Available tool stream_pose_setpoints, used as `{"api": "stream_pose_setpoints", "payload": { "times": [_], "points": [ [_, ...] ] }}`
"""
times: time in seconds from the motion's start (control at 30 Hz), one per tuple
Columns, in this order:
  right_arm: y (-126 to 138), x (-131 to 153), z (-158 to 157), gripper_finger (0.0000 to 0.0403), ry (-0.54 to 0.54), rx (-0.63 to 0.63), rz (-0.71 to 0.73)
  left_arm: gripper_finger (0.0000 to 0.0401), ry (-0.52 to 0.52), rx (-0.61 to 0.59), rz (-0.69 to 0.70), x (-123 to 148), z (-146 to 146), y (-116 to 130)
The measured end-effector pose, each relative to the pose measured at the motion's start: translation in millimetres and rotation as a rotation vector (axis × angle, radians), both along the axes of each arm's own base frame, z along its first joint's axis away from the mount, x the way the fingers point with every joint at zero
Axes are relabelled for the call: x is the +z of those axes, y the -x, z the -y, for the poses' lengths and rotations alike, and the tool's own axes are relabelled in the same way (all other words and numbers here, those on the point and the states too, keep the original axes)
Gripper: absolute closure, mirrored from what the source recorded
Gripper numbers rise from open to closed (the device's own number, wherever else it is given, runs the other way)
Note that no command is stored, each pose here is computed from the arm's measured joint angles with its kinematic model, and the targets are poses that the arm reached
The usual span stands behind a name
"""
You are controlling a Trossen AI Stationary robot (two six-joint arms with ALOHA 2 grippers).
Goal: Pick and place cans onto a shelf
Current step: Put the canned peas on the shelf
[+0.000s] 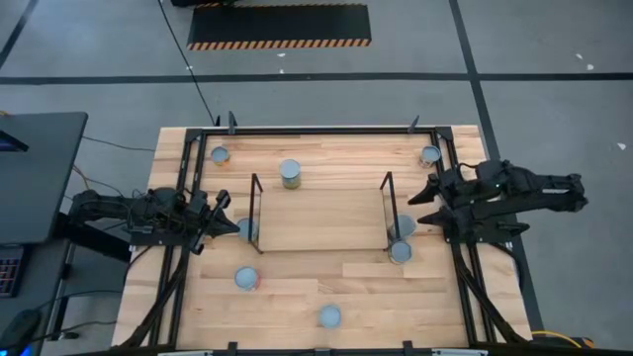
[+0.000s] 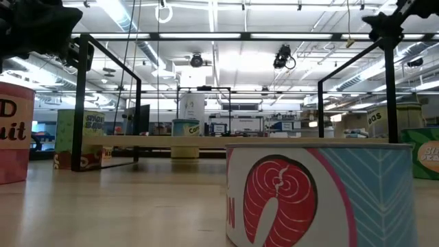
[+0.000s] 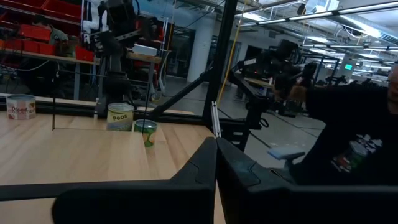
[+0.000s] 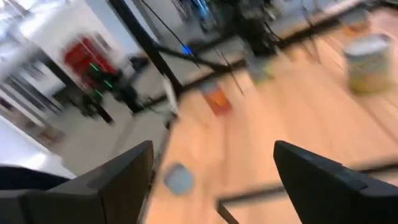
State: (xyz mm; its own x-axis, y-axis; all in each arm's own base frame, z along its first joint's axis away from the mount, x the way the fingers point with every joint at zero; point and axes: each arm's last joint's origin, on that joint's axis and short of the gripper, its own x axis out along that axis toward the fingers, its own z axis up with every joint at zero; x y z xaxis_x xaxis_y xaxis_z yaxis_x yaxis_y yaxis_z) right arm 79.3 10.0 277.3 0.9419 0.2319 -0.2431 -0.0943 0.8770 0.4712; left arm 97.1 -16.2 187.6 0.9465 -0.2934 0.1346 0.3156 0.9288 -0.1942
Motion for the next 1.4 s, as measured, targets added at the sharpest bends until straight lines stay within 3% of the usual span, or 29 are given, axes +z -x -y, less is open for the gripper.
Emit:
{"api": "stream_pose_setpoints", "payload": {
  "times": [0.2,0.33,0.93,1.4],
  "points": [
    [-4,-3,3,0.0066,0.245,-0.089,-0.407,0.0390,0.001,0.000,0.000,0,0,0],
    [-18,-15,0,0.0059,0.312,-0.048,-0.583,0.0390,0.001,0.000,0.000,0,0,0],
    [-73,-51,-8,0.0038,0.372,0.002,-0.901,0.0390,0.000,0.001,0.000,0,0,0],
    [-77,-53,-11,0.0038,0.302,0.054,-0.915,0.0390,0.001,0.000,0.000,0,0,0]
  ]
}}
